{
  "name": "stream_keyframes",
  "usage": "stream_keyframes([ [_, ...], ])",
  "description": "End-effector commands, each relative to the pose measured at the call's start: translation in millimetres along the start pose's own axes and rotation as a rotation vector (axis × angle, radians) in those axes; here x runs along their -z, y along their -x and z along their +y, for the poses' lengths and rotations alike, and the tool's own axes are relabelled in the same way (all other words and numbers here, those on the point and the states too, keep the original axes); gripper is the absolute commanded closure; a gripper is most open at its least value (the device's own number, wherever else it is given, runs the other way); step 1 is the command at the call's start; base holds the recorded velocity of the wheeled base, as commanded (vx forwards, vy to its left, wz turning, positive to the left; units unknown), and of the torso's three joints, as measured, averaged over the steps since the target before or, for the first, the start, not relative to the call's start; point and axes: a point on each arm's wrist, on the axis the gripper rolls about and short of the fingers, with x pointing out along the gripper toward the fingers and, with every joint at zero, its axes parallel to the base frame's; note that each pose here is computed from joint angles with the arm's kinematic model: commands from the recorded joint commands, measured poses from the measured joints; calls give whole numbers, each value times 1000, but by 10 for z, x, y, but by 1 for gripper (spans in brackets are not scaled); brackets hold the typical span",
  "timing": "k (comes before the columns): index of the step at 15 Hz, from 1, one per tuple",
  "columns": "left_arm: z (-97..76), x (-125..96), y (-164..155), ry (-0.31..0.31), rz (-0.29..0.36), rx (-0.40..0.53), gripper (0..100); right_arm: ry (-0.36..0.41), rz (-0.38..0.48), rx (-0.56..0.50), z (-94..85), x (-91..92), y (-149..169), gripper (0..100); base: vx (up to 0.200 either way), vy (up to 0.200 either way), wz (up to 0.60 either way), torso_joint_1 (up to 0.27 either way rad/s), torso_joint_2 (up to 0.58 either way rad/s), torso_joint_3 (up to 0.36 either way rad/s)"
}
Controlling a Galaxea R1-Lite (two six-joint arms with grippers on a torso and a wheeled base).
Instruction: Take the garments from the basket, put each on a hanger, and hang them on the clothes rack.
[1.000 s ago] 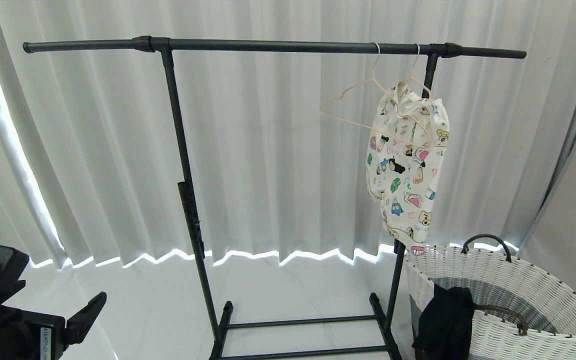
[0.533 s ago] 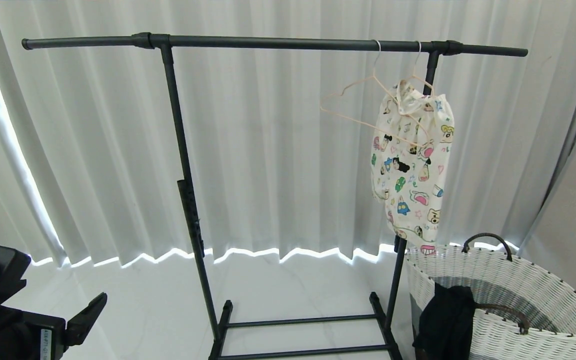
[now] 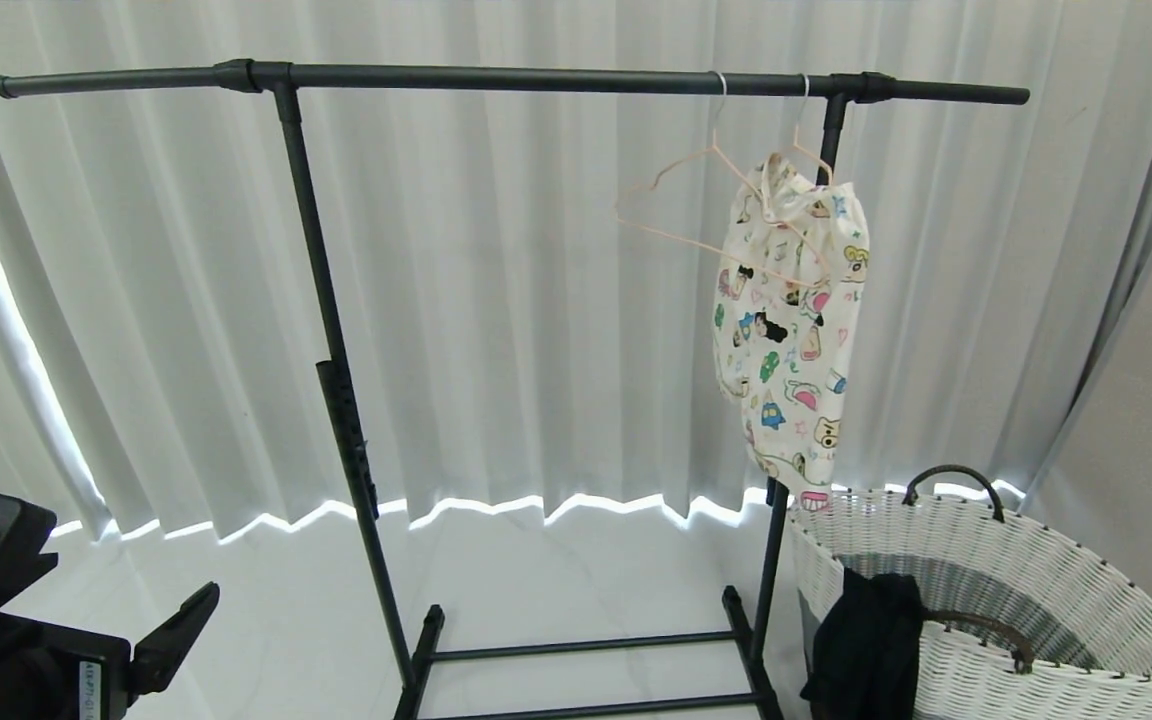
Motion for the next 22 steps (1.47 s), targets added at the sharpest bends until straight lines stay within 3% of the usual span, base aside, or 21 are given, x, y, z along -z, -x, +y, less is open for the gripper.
stream_keyframes([
  [1,-2,-6,1,1,-3,3,0,2,2,-1,4,9,-4,0,0,-200,0,-2,7,12],
  [6,-1,-3,-2,4,1,0,0,16,3,-16,21,24,-16,0,0,-40,0,1,0,1],
  [11,1,-10,1,5,-4,1,0,116,-124,-175,99,-11,-92,0,200,0,0,2,2,0],
  [16,1,-17,-1,1,-4,2,0,140,-81,-192,188,-95,-297,0,200,0,0,-1,3,6],
  [18,-2,-13,-7,-1,-1,3,0,160,-59,-250,245,-89,-378,0,100,0,0,1,1,1],
  [22,6,-9,3,3,-3,-8,0,410,47,-485,501,141,-663,0,0,0,0,0,0,0],
])
